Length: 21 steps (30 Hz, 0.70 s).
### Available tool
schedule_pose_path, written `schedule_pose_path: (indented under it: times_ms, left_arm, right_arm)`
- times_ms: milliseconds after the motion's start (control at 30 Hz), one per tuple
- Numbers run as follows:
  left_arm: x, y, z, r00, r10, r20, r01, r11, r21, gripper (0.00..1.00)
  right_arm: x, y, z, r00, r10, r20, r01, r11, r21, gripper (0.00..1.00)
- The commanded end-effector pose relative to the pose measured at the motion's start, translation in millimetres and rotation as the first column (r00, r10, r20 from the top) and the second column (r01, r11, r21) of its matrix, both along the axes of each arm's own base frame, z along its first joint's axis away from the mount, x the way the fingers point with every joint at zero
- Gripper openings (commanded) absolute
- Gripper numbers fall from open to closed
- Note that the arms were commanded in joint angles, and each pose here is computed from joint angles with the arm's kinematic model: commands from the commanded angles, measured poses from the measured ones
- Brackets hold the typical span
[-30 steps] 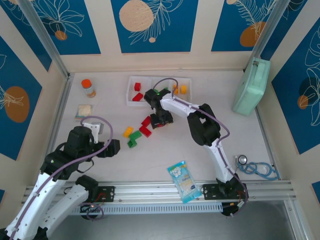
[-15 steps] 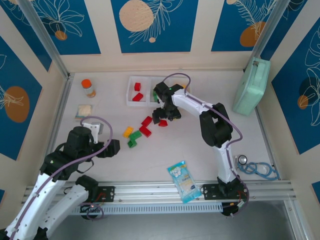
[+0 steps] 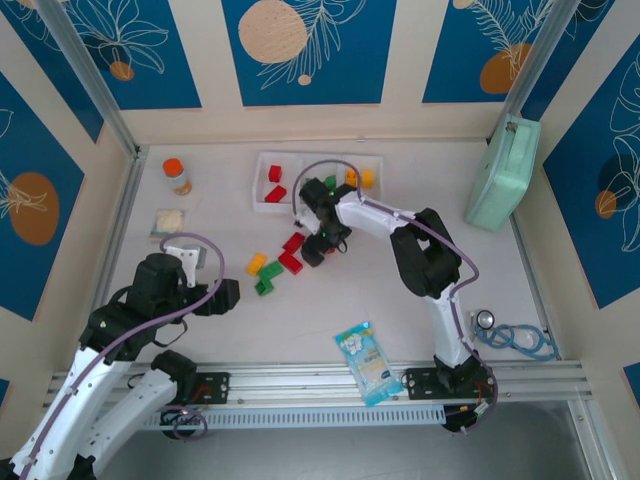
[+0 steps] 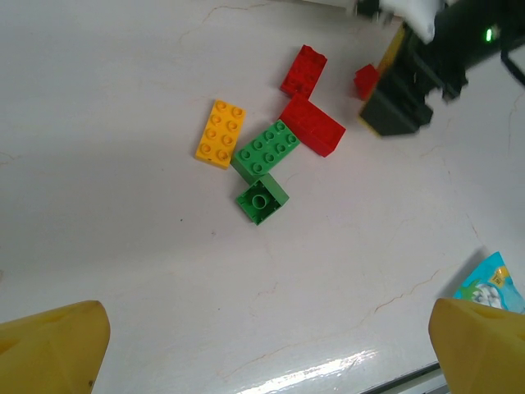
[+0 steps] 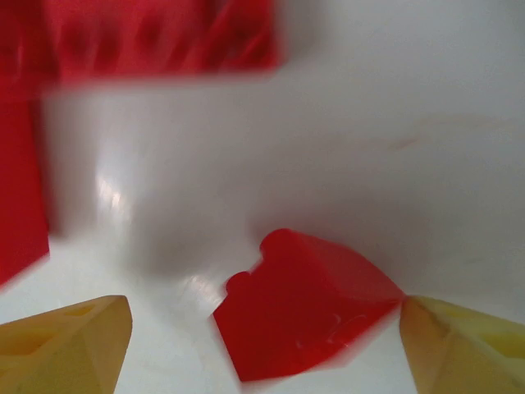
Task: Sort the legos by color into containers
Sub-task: Rotate the lego at the center of the table, then pick up the lego from the center of the table.
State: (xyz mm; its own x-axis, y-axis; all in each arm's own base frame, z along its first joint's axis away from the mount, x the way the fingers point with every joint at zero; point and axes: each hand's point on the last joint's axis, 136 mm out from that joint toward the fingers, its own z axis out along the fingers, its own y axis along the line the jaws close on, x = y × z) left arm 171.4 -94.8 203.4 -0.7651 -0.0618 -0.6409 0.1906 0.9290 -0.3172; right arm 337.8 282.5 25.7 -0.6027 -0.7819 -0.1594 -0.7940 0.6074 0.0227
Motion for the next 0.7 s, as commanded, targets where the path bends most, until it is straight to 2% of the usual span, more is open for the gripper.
schedule_pose_path:
  times_ms: [0, 167, 333, 667]
  left_arm:
    - [1.5, 1.6, -0.5, 1.000, 0.001, 0.008, -0.001, 1.000, 0.006, 0.99]
    - [2.4, 2.0, -1.5, 1.000, 0.004, 0.004, -0.004, 1.000, 0.011, 0.99]
    - [2.7, 2.3, -2.4, 1.000, 0.007, -0.002, -0.007, 1.000, 0.014, 0.99]
    - [3.0, 2.7, -2.7, 1.000, 0.009, -0.003, -0.009, 1.000, 0.016, 0.99]
  right_arm:
    - [-6.2, 5.4, 15.4, 0.964, 0.246, 0.104, -0.254, 0.965, 0.070, 0.85]
    - [6.3, -4.1, 18.8, 0.931, 0.297, 0.211, -0.318, 0.945, 0.075, 0.86]
    - [17.8, -0.5, 16.0, 0.922, 0.319, 0.218, -0.338, 0.939, 0.059, 0.84]
    - [-4.0, 32.0, 24.9, 0.827, 0.482, 0.290, -0.529, 0.842, 0.107, 0.84]
